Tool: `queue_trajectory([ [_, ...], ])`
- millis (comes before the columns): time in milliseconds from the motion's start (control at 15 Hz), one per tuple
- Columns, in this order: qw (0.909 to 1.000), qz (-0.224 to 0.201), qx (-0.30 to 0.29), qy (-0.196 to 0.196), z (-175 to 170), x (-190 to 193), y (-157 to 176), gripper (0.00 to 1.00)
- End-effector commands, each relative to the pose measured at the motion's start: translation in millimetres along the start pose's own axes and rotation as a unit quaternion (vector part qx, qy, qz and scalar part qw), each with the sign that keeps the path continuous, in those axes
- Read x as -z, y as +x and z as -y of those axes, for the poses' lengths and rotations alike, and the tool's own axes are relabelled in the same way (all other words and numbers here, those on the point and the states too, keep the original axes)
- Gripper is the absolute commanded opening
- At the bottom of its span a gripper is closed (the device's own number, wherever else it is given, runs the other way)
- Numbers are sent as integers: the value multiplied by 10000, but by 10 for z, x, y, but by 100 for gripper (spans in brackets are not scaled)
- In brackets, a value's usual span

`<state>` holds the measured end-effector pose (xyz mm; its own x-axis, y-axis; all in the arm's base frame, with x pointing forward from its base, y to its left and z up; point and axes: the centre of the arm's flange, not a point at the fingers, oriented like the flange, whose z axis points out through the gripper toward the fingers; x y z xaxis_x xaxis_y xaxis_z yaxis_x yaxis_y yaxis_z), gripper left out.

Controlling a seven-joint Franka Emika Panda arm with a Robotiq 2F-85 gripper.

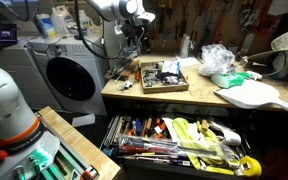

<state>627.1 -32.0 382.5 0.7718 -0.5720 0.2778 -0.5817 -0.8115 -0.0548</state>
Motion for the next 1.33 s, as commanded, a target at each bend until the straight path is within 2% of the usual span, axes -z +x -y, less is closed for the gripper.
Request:
queue_trajectory([
  [0, 9990, 363, 124, 233, -320, 233, -102, 100],
  [200, 9975, 610, 308, 171, -530, 377, -165, 100],
  [400, 9947, 700, 728, -208, -723, 482, -288, 100],
  [733, 9832, 826, 1559, -474, -879, 727, -524, 100],
  [933, 9708, 701, 2222, -575, -807, 830, -743, 100],
  [1000, 9787, 725, 1855, -494, -730, 723, -483, 100],
  [1267, 9736, 687, 2113, -516, -705, 801, -632, 100],
])
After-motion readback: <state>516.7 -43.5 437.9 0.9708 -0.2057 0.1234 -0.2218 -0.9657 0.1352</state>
